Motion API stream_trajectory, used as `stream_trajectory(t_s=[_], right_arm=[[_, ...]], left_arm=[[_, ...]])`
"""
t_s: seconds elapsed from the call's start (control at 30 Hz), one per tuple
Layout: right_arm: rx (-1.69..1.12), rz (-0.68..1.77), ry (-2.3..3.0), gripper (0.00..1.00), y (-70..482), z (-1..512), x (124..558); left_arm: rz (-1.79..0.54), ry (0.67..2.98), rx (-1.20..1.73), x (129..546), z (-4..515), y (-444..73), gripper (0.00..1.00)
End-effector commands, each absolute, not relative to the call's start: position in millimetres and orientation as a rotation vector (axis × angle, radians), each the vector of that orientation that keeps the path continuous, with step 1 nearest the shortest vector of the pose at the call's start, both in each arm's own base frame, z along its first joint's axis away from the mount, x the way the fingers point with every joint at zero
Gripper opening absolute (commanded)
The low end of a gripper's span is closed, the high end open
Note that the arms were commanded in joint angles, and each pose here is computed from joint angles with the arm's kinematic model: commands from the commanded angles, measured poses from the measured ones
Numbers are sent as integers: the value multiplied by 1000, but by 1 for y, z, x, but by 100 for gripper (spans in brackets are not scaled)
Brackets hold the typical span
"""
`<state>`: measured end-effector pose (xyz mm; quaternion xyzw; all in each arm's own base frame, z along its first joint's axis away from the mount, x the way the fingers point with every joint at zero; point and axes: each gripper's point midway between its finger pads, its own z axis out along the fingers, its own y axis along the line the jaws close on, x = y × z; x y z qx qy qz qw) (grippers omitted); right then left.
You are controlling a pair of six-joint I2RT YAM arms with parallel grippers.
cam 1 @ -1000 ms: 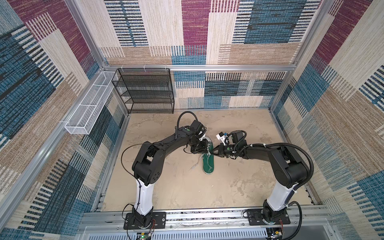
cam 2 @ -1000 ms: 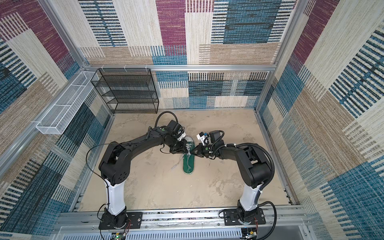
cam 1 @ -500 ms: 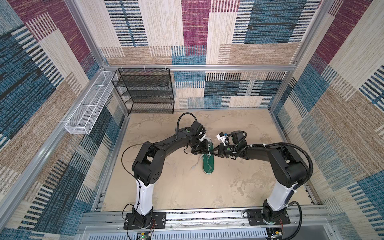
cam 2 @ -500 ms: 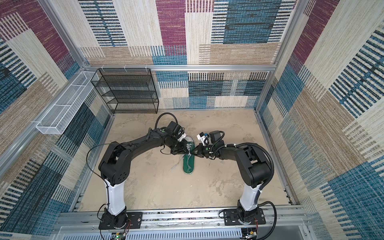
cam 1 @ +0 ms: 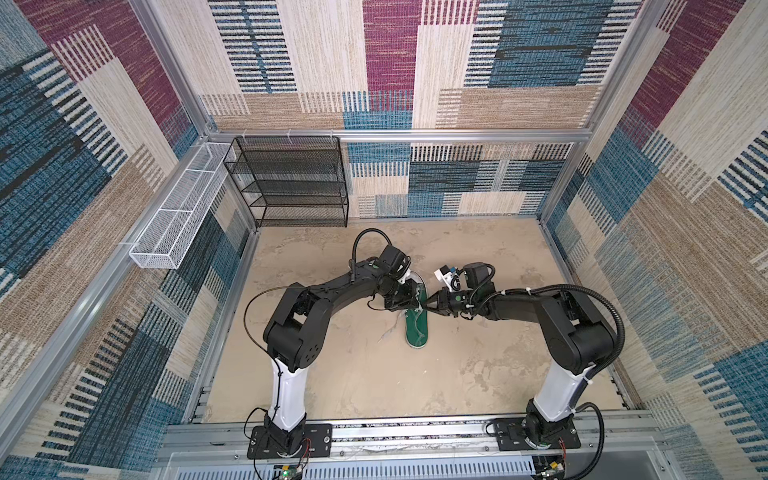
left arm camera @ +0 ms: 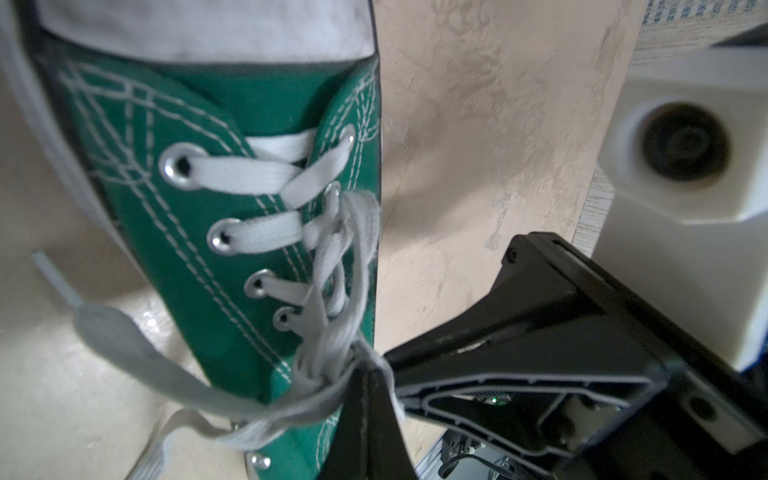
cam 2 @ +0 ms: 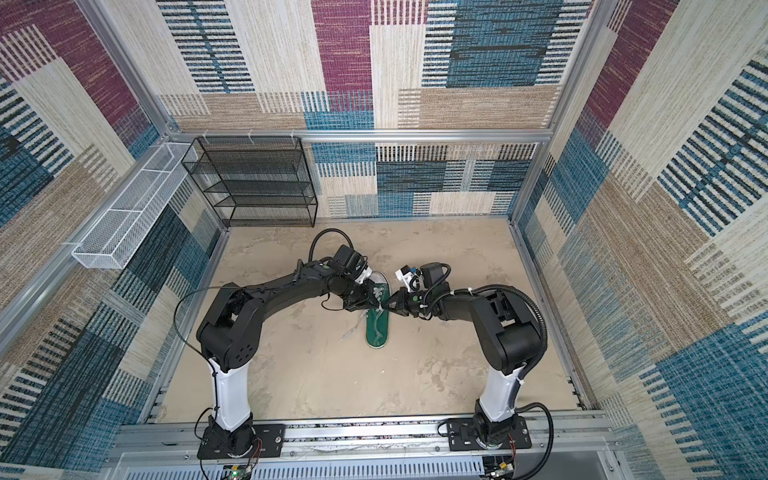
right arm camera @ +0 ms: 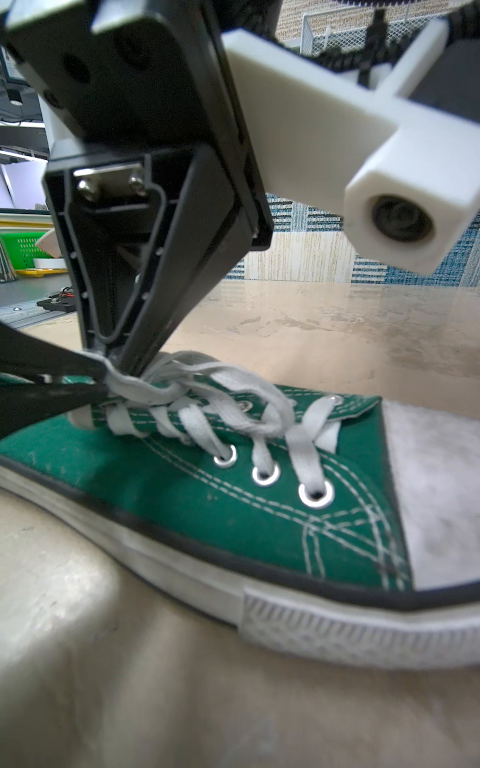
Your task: Tie the shoes
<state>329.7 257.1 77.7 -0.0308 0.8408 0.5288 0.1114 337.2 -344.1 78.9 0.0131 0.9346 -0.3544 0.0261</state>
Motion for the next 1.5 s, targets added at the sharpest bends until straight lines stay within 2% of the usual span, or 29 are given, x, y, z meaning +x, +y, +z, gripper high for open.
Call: stream_trajectory(t_s=[0.0,0.3,0.67,0.77,0.9,1.47], right_arm=[[-84,1613,2420,13,258,87,332],[-53,1651,2376,19,251,96,333],[48,1532,2426,20,233,84,338],[88,1514,2432,24,227,82,338],[99,1567,2407,26,227,85,332],[162,1776,2318,25,235,88,326]], left_arm=[[-1264,2803,48,342,98,-363,3],[-1382,2767,-33,343,93,-370,2],[-1351,2785,-15,341,92,-367,2],[-1341,2787,-21,340,91,-364,2],[-1351,2784,-25,340,91,-364,2],[-1429,2753,-82,341,89,-362,2]])
